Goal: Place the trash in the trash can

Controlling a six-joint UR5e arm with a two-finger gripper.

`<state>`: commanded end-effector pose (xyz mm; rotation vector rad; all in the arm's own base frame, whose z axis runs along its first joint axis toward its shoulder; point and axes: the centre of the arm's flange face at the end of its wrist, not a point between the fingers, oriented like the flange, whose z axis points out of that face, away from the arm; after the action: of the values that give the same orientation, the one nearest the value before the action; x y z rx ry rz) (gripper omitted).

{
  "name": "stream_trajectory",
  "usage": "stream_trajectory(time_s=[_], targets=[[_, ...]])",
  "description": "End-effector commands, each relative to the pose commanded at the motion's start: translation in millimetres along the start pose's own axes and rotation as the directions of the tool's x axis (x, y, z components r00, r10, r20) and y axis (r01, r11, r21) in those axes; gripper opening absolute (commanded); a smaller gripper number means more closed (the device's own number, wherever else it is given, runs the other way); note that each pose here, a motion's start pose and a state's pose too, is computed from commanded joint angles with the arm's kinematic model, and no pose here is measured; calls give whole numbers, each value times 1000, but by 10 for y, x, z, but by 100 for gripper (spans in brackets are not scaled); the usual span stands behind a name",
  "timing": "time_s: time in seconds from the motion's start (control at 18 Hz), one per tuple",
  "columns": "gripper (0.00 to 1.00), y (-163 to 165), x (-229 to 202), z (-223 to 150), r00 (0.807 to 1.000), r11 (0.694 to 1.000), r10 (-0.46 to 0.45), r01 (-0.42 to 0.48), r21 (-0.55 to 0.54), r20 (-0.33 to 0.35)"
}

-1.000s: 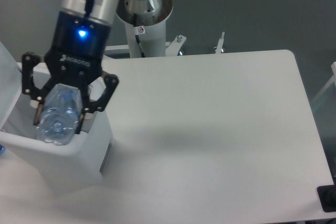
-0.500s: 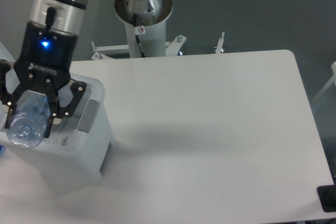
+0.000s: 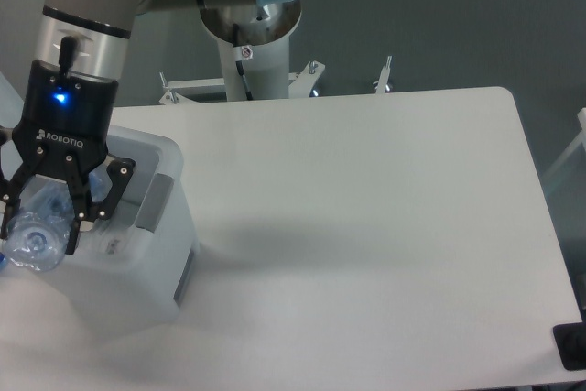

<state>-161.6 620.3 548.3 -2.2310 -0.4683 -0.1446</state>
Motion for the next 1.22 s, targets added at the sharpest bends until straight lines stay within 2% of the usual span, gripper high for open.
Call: stream_trajectory(time_s=[0.06, 0.11, 0.17, 0.56, 0.89, 1.0, 1.11, 1.22], targets=[[82, 29, -2, -16, 1000, 1000, 5, -5, -3, 6], [95, 61, -15, -23, 1000, 1000, 5, -5, -8, 12], [100, 86, -17, -35, 1000, 1000, 6, -6, -9, 17], [100, 46, -81, -177, 999, 1000, 15, -15, 9, 28], [100, -32, -885, -334, 988, 999, -50, 46, 29, 149], [100, -12, -1213, -398, 972, 996, -83, 78, 31, 220], [100, 164, -1645, -402, 938, 992, -124, 128, 9, 325], [100, 408, -2213, -415, 905, 984, -150, 175, -27, 399]])
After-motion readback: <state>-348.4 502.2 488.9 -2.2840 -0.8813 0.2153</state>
